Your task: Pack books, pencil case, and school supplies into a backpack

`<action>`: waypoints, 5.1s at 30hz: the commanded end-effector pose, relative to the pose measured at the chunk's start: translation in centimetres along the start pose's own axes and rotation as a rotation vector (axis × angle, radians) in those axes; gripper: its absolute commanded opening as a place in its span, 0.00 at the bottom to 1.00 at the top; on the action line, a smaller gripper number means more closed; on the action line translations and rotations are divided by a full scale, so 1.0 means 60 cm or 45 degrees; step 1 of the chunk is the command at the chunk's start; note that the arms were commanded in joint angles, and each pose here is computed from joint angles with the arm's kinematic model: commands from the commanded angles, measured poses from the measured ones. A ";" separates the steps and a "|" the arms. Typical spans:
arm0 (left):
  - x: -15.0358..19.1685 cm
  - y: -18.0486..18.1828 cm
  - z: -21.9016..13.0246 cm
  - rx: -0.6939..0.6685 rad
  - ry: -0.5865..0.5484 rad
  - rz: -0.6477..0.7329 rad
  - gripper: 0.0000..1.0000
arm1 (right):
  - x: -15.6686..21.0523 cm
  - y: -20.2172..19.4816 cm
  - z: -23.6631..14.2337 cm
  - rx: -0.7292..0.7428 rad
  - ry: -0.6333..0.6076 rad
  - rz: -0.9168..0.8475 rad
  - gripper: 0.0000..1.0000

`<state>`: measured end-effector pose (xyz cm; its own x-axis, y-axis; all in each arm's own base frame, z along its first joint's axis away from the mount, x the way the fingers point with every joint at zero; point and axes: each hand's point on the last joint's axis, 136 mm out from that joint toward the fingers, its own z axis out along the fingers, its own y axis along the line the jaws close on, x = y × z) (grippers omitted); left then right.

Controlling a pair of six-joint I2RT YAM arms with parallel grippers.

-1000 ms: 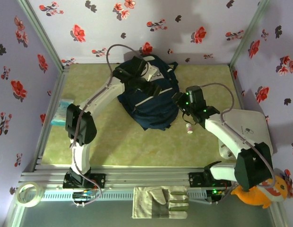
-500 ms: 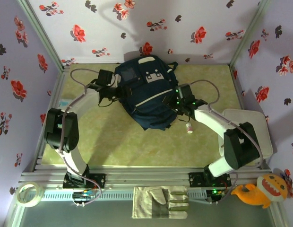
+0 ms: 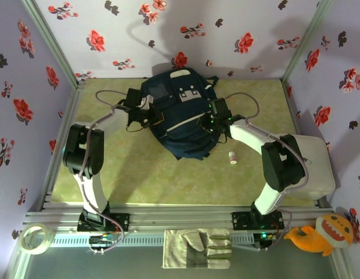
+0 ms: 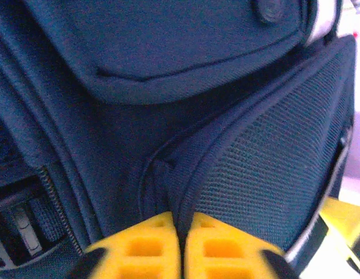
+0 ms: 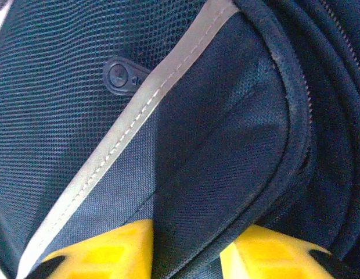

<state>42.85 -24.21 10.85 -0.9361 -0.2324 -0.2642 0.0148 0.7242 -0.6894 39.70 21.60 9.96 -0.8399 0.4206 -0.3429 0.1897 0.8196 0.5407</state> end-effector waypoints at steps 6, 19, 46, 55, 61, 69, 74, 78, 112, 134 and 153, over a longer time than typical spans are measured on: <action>0.005 -0.020 -0.038 0.080 -0.070 -0.056 0.00 | -0.072 0.042 0.023 -0.063 -0.093 -0.153 0.29; -0.028 -0.076 -0.086 0.382 -0.297 -0.385 0.00 | -0.109 0.056 -0.032 0.047 -0.156 -0.293 0.48; -0.024 -0.072 -0.072 0.387 -0.293 -0.441 0.00 | 0.172 0.210 0.005 -0.098 -0.004 -0.442 0.31; -0.022 -0.070 -0.068 0.382 -0.284 -0.446 0.00 | 0.155 0.207 0.025 -0.028 -0.053 -0.463 0.25; -0.021 -0.068 -0.068 0.381 -0.285 -0.450 0.00 | 0.148 0.209 0.035 -0.002 -0.069 -0.476 0.21; -0.023 -0.056 -0.069 0.360 -0.294 -0.444 0.00 | 0.137 0.178 0.022 0.123 -0.093 -0.464 0.09; -0.025 -0.011 -0.063 0.251 -0.310 -0.421 0.00 | 0.145 0.118 -0.003 0.225 -0.057 -0.450 0.08; -0.024 0.017 -0.058 0.208 -0.308 -0.432 0.00 | 0.143 0.061 -0.018 0.325 -0.061 -0.442 0.08; -0.017 0.048 -0.070 -0.012 -0.210 -0.172 0.00 | 0.010 -0.027 -0.012 0.404 -0.044 -0.681 0.00; 0.027 0.116 -0.216 -0.213 -0.455 -0.328 0.67 | 0.211 0.276 0.043 -0.443 0.209 -0.763 0.00; 0.029 0.140 -0.164 -0.073 -0.481 -0.615 0.34 | 0.215 0.290 0.048 -0.440 0.200 -0.728 0.00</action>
<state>36.88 -11.99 10.90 -0.6609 -0.7332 -0.1602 -0.4140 0.5342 -0.7371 32.82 40.85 10.04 -0.8575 -0.1660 -0.4869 -0.4292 0.7527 0.4993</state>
